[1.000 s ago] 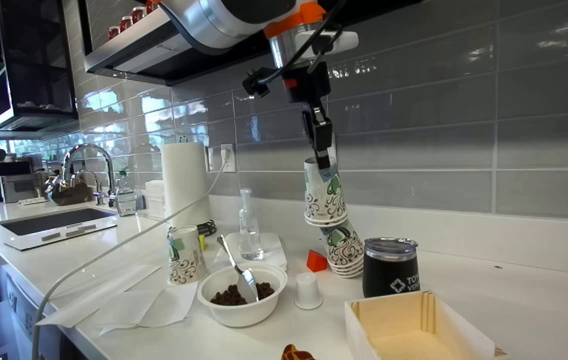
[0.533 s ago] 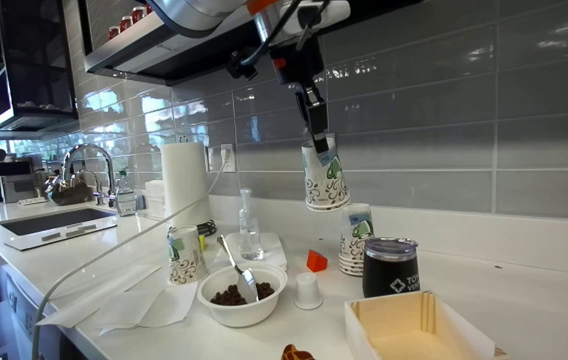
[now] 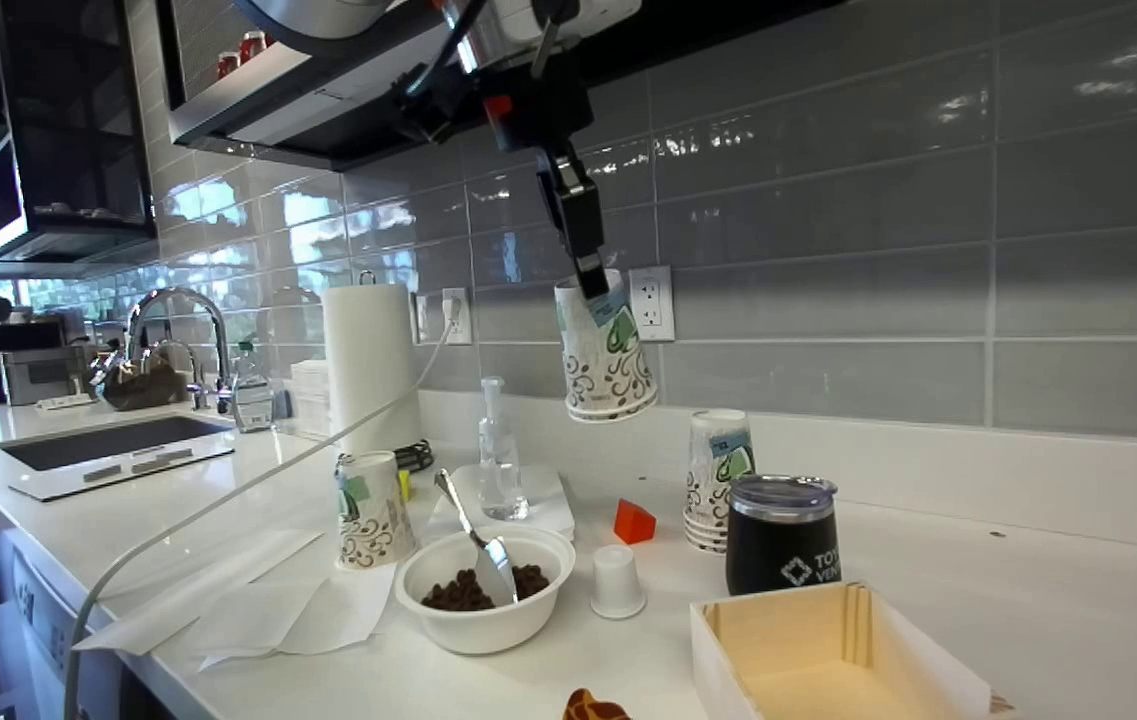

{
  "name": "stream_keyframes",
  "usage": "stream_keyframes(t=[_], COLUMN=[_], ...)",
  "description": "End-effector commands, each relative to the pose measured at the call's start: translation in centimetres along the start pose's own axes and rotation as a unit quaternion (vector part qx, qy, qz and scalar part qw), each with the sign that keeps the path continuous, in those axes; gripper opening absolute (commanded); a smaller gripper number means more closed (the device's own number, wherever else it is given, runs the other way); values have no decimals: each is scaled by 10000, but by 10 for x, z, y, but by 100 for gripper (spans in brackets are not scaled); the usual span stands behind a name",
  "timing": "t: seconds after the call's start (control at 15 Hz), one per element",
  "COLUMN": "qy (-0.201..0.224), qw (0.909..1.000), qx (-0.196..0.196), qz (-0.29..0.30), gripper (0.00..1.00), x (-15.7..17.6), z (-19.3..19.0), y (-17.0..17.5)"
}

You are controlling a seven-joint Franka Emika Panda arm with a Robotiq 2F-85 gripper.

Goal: Move two cups from the right pile to the left pile

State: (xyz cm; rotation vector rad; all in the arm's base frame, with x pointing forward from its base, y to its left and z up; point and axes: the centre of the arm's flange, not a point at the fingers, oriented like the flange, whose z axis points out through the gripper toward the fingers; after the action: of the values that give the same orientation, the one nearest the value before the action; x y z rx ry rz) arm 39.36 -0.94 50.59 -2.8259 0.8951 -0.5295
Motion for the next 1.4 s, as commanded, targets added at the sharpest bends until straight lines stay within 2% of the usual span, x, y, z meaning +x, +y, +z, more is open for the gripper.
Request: stream_keyframes(t=[0.0,0.13,0.4,0.8,1.33], qy=[-89,-179,-247,-366,-710], qw=[9986,9958,9842,9520,9065], qx=[-156,-221,-260,-433,-756], qz=[-492,-867,-1733,-3007,-4093], gripper=[1,1,1,1,1], x=[-37,-52,-87,-149,-197], z=[-1,1,-6,-18,-40], y=[-7,-21,-58,-106,-130])
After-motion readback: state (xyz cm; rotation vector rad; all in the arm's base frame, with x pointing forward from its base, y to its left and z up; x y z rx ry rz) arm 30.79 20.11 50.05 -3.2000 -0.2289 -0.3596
